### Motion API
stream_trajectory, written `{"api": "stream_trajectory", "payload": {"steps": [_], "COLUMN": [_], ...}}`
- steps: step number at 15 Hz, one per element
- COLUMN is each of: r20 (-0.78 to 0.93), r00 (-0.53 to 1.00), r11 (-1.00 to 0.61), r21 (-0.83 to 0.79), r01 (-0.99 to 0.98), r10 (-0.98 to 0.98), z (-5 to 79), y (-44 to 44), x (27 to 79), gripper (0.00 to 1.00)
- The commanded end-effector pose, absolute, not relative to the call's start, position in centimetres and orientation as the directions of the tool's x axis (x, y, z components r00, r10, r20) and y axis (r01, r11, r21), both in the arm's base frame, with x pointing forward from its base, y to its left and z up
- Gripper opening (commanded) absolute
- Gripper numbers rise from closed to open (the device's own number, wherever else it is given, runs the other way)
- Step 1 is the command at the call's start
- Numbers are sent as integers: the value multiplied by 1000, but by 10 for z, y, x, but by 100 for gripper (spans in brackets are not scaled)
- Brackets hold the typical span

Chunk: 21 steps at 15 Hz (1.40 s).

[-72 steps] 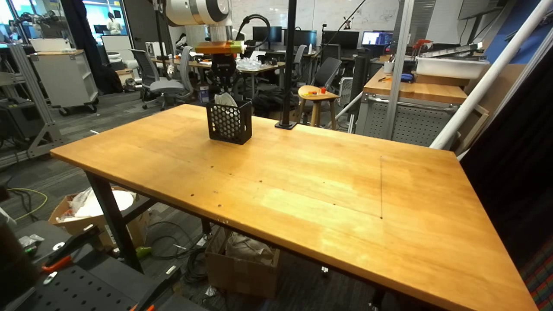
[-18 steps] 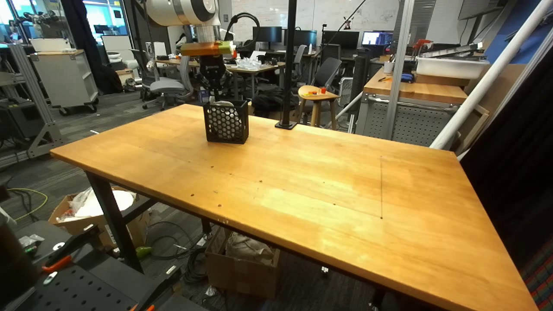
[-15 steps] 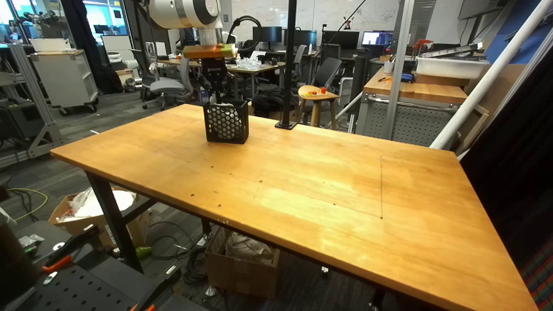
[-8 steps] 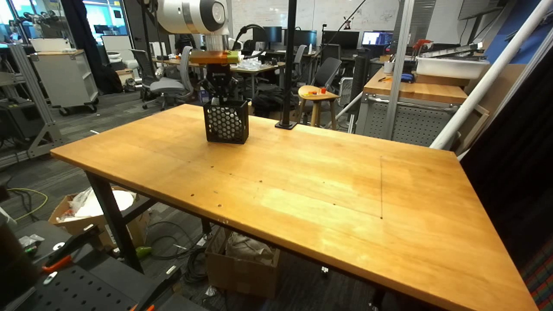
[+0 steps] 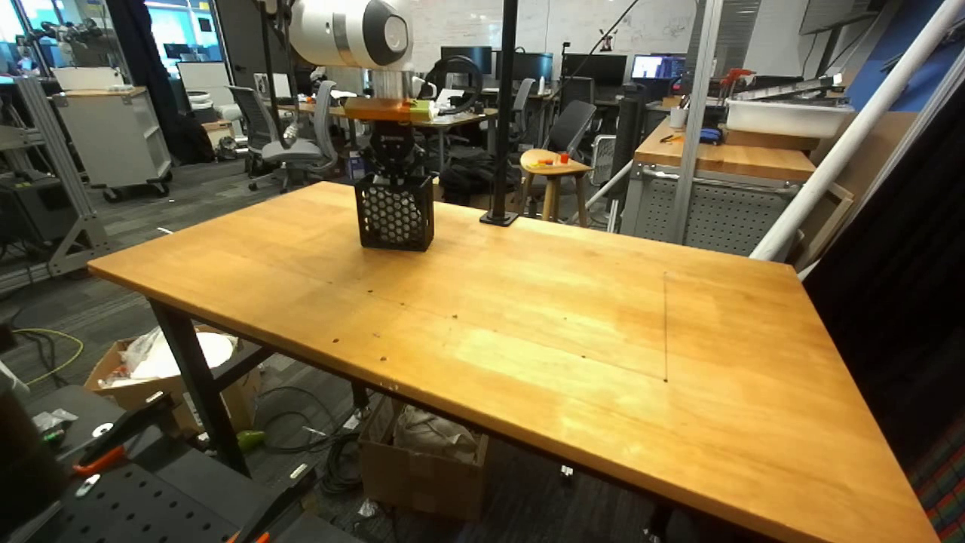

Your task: Put the white towel in the black basket.

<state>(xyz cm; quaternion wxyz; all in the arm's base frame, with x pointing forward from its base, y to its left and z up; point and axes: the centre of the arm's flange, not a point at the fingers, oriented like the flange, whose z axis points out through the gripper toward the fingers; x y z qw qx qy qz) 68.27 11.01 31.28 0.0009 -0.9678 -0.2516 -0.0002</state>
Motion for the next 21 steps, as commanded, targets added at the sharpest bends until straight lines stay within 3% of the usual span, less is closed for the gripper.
{"api": "stream_trajectory", "payload": {"steps": [1,21], "r20": [-3,-54], "r00": [868,853], "r11": [-867,-848], "r21": [-37,-153], "r01": [497,507], "r10": [497,520], "z": [311,260], "y": [104,119], "x": [689,677], "gripper": [0,0]}}
